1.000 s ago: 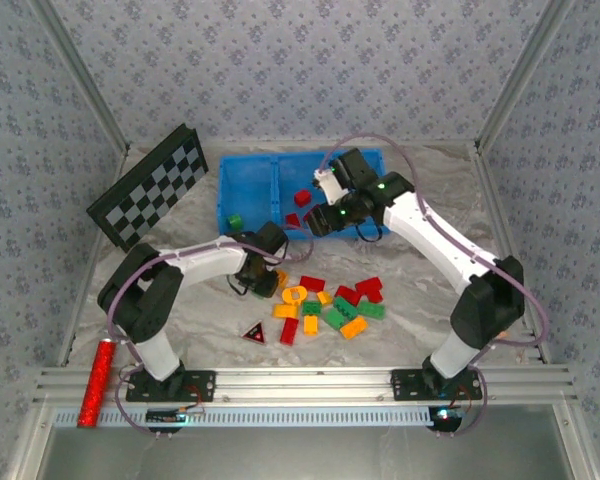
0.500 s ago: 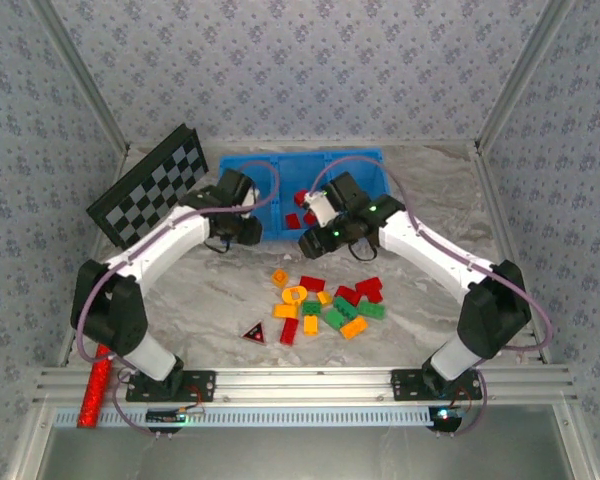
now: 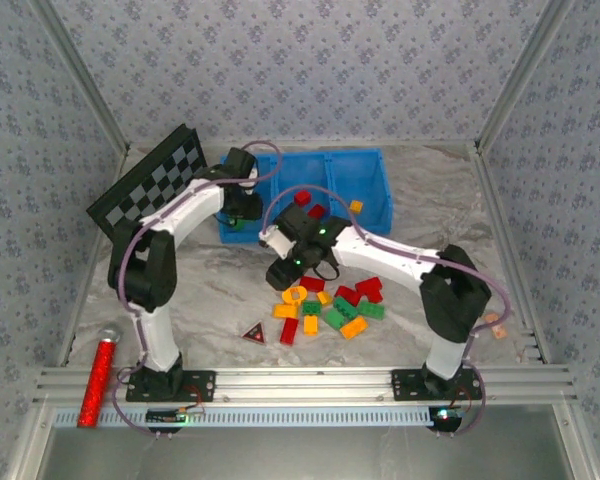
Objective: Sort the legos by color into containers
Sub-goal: Place the lego in the container, then pick up the lego from the center of the table.
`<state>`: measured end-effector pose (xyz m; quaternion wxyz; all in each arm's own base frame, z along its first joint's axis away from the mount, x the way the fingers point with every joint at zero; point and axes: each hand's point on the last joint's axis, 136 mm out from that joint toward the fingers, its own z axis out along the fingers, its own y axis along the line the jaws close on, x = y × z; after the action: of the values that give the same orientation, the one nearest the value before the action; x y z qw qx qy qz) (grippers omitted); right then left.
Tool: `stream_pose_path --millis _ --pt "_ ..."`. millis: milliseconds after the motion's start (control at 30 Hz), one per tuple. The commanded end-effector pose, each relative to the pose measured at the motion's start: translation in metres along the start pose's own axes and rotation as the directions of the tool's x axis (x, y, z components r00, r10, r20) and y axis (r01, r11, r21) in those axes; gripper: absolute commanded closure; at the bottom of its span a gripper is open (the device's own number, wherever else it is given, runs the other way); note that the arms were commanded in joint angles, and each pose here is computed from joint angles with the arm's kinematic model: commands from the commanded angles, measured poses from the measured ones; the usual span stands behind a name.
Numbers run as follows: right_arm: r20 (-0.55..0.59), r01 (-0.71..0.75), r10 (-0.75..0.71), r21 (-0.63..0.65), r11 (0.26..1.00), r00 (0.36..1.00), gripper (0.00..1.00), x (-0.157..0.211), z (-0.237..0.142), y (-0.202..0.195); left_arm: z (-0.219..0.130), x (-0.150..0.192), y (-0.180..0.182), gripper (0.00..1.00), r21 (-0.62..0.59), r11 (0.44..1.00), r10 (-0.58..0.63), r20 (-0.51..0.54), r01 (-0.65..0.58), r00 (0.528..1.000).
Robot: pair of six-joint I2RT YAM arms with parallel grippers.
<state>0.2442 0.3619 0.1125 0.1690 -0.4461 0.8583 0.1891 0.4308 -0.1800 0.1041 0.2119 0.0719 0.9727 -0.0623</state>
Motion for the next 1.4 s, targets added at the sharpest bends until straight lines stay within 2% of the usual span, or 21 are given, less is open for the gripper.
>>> stream_pose_path --millis 0,367,533,833,1133,1367 --pt "-0.027 0.033 -0.033 0.000 0.999 0.999 0.35 -0.001 0.007 0.001 0.006 -0.023 0.008 0.71 -0.040 0.999 0.008 0.032 -0.006 0.999" --pt "-0.097 0.054 -0.051 0.026 0.998 0.994 0.33 0.008 0.037 -0.006 0.047 0.003 0.008 0.67 -0.036 0.999 -0.020 -0.091 0.017 0.996" --pt "-0.118 0.068 -0.064 0.031 0.997 0.991 0.33 0.010 0.045 -0.007 0.056 0.014 0.007 0.60 -0.024 0.999 -0.039 -0.121 0.036 0.992" --pt "-0.177 0.106 -0.092 0.073 0.992 0.980 0.34 0.019 0.059 -0.017 0.046 0.013 0.006 0.44 -0.020 0.999 -0.041 -0.107 0.039 0.993" --pt "-0.181 0.102 -0.080 0.118 0.988 0.980 0.35 0.016 0.063 -0.029 0.027 0.004 0.003 0.41 0.003 0.999 -0.043 -0.068 0.043 0.997" --pt "-0.157 0.069 -0.054 0.094 0.993 0.986 0.34 0.005 0.065 -0.030 0.009 -0.005 -0.003 0.39 0.034 0.999 -0.034 -0.035 0.035 0.999"
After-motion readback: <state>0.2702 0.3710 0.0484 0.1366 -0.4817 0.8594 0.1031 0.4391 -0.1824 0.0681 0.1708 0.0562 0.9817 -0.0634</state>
